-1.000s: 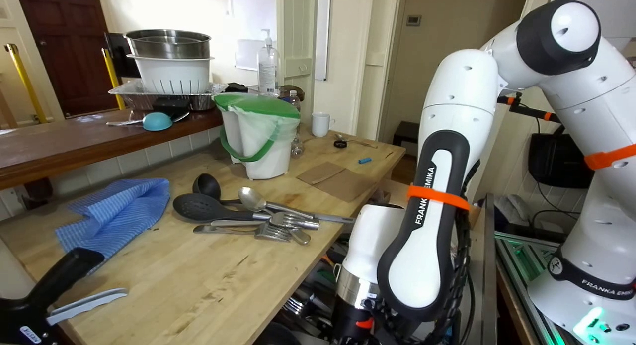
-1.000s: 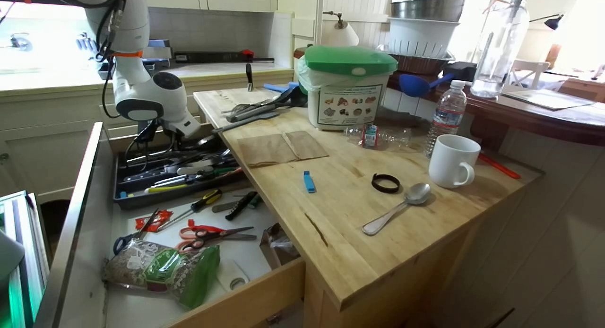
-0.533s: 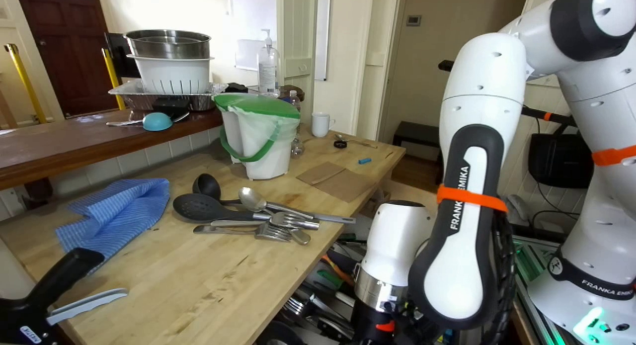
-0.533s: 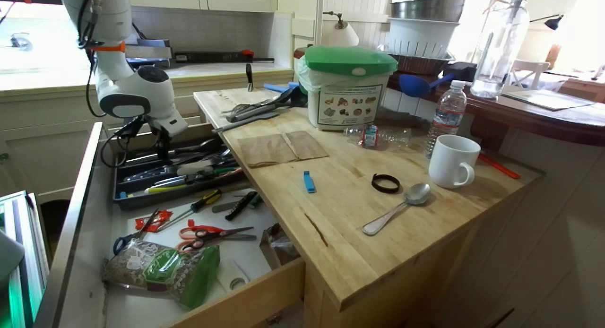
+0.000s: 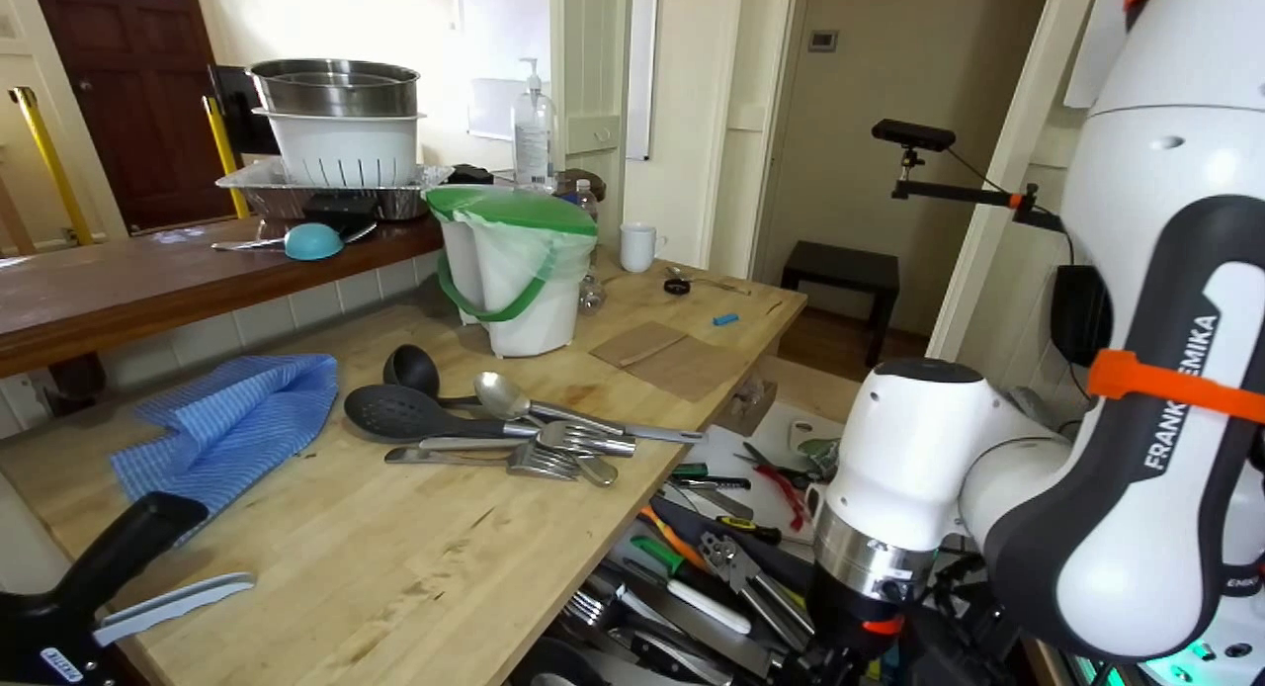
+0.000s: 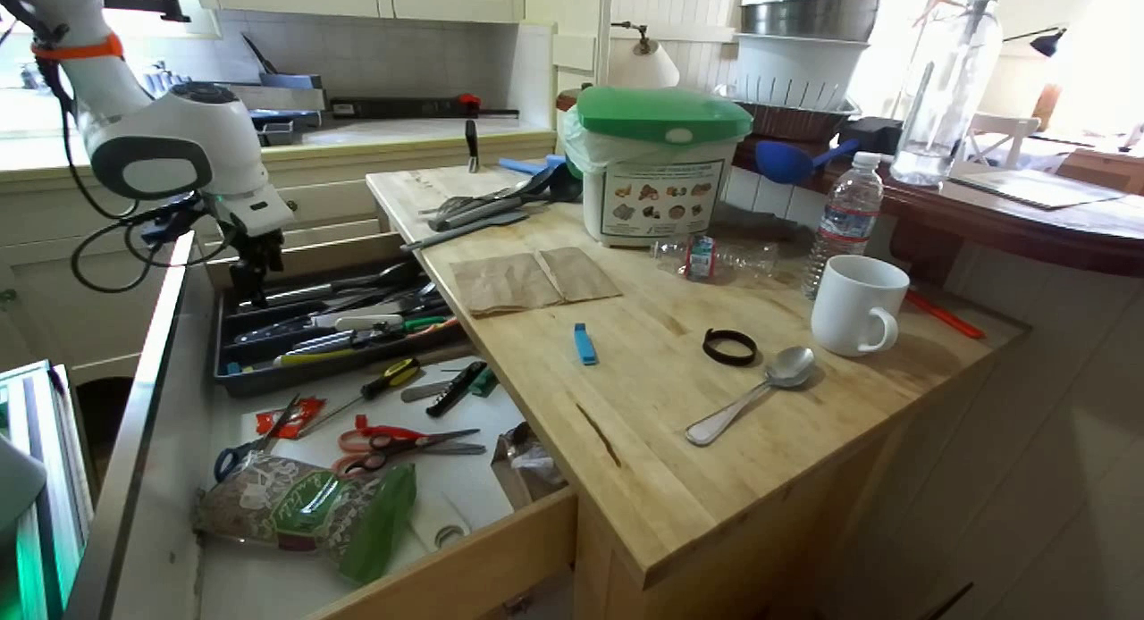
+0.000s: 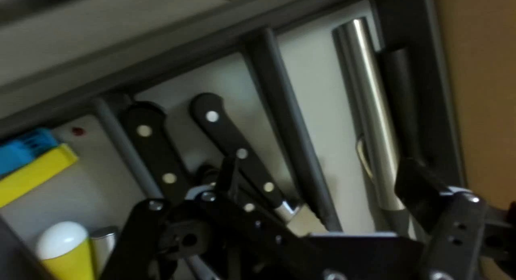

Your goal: Move the black and grey ladle in the drawer to the left, pick up the plastic grey spatula from the table and put it in the drawer

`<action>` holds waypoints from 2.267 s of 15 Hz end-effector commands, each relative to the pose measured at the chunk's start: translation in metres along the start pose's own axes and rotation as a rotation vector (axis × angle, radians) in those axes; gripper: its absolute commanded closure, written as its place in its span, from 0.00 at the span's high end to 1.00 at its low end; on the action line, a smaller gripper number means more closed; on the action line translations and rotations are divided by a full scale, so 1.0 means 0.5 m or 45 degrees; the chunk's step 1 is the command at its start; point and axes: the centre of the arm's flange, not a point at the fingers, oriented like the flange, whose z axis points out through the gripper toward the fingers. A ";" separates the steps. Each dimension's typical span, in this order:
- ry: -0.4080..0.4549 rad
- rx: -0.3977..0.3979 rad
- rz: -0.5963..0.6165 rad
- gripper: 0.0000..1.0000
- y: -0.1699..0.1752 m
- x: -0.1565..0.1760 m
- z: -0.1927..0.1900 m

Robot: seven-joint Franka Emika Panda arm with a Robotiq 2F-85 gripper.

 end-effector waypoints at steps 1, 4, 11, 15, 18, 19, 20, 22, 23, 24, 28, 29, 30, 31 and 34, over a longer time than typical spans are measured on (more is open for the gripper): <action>-0.008 -0.235 -0.070 1.00 0.046 -0.027 -0.158; -0.141 -0.358 -0.234 1.00 0.062 0.005 -0.200; -0.288 -0.531 -0.413 1.00 0.094 0.034 -0.192; -0.241 -0.547 -0.463 1.00 0.087 0.032 -0.209; -0.120 -0.656 -0.499 1.00 0.118 0.013 -0.261; -0.066 -0.678 -0.503 1.00 0.128 0.011 -0.284; -0.016 -0.732 -0.528 1.00 0.133 0.010 -0.307; 0.057 -0.826 -0.531 1.00 0.147 0.018 -0.349; 0.099 -0.852 -0.511 1.00 0.161 0.020 -0.383; 0.137 -0.863 -0.491 1.00 0.174 0.023 -0.414; 0.162 -0.836 -0.449 1.00 0.143 0.070 -0.447; 0.184 -0.815 -0.441 1.00 0.148 0.076 -0.469; 0.194 -0.812 -0.442 1.00 0.149 0.074 -0.474; 0.192 -0.818 -0.448 1.00 0.147 0.071 -0.470; 0.170 -0.836 -0.456 1.00 0.147 0.070 -0.454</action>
